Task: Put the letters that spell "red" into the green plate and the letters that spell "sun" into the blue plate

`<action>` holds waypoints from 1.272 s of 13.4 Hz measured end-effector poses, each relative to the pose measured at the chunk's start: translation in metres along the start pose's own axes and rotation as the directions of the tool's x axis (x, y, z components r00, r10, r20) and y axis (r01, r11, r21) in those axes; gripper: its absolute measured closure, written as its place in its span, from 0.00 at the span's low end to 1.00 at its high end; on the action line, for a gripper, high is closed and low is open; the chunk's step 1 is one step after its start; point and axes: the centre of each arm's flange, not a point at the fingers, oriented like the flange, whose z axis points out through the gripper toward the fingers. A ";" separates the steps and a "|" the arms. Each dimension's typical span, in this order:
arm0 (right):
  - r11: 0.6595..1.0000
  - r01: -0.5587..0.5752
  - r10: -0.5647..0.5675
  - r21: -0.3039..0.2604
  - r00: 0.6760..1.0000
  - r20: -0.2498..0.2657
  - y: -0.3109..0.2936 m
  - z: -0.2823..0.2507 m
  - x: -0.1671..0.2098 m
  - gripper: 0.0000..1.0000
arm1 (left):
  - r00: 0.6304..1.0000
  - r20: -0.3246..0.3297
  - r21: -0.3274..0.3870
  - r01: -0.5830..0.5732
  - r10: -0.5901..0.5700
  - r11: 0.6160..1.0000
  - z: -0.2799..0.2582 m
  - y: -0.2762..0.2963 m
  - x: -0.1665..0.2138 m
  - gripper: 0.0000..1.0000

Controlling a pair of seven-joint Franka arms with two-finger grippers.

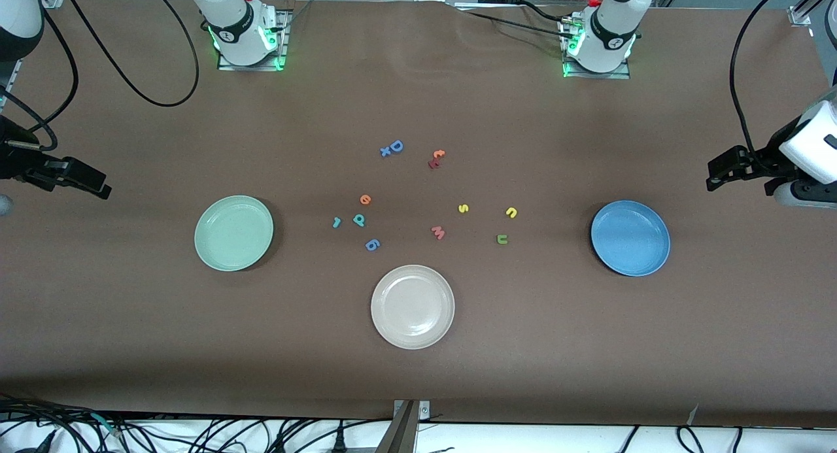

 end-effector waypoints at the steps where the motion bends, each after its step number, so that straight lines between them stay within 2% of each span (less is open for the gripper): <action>1: 1.000 -0.004 0.004 0.000 1.000 0.005 -0.004 0.002 0.000 0.00 | 1.000 0.002 0.000 0.000 0.000 1.000 0.000 0.000 0.000 0.00; 10: 0.993 -0.120 0.121 -0.022 0.991 0.057 -0.106 0.039 -0.011 0.00 | 1.000 0.010 -0.001 -0.004 0.004 1.000 0.001 0.002 -0.001 0.00; 17: 0.988 -0.143 0.147 -0.054 0.986 0.082 -0.206 0.095 -0.029 0.00 | 1.000 0.012 -0.001 -0.005 0.005 1.000 0.001 0.003 -0.001 0.00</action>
